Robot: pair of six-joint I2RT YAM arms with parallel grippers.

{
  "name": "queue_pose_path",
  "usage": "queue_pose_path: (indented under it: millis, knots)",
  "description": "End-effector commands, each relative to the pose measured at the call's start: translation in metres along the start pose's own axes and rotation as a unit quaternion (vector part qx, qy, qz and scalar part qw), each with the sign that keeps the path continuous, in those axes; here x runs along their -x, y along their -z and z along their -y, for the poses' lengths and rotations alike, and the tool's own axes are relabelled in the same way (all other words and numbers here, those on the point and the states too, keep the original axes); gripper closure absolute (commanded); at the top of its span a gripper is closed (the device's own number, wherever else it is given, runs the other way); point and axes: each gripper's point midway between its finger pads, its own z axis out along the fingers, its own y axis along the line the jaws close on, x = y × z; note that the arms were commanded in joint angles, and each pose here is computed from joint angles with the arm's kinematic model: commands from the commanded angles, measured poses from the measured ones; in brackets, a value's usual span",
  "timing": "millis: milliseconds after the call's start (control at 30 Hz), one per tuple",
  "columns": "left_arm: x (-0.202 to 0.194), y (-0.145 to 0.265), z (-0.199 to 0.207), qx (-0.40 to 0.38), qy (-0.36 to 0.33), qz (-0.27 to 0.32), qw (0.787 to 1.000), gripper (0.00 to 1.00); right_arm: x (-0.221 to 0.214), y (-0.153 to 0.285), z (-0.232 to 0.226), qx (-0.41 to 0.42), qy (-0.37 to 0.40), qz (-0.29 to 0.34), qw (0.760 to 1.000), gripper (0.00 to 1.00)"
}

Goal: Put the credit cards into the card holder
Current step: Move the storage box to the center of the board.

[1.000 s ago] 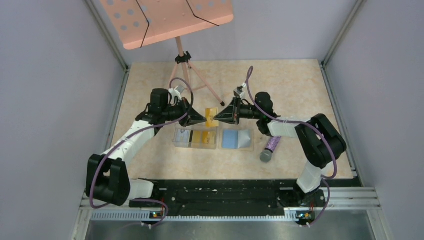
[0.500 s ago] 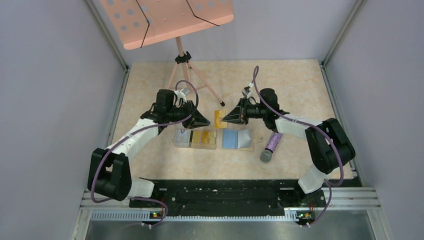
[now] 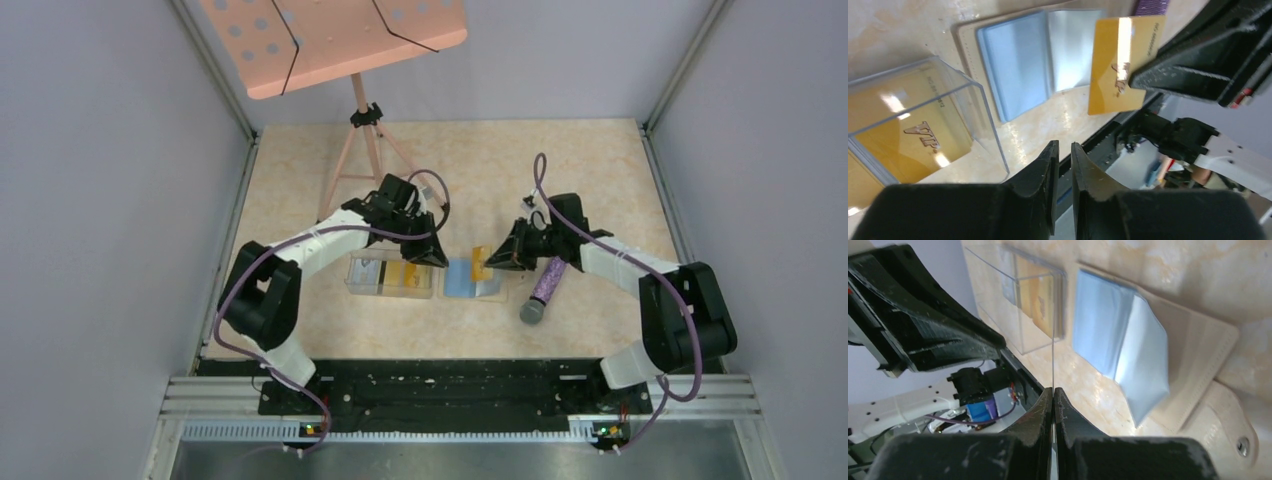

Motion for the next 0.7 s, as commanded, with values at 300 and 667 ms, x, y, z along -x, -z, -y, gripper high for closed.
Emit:
queue_pose_path:
  millis: [300,667]
  knots:
    - [-0.004,-0.028,-0.057,0.199,-0.076,-0.048,0.976,0.84,-0.016,0.000,0.037,-0.049,0.035,-0.011,0.998,1.00]
    - [-0.004,-0.016,-0.084,0.260,-0.086,-0.049,0.960,0.85,-0.007,-0.010,0.040,-0.040,0.051,-0.012,0.998,1.00]
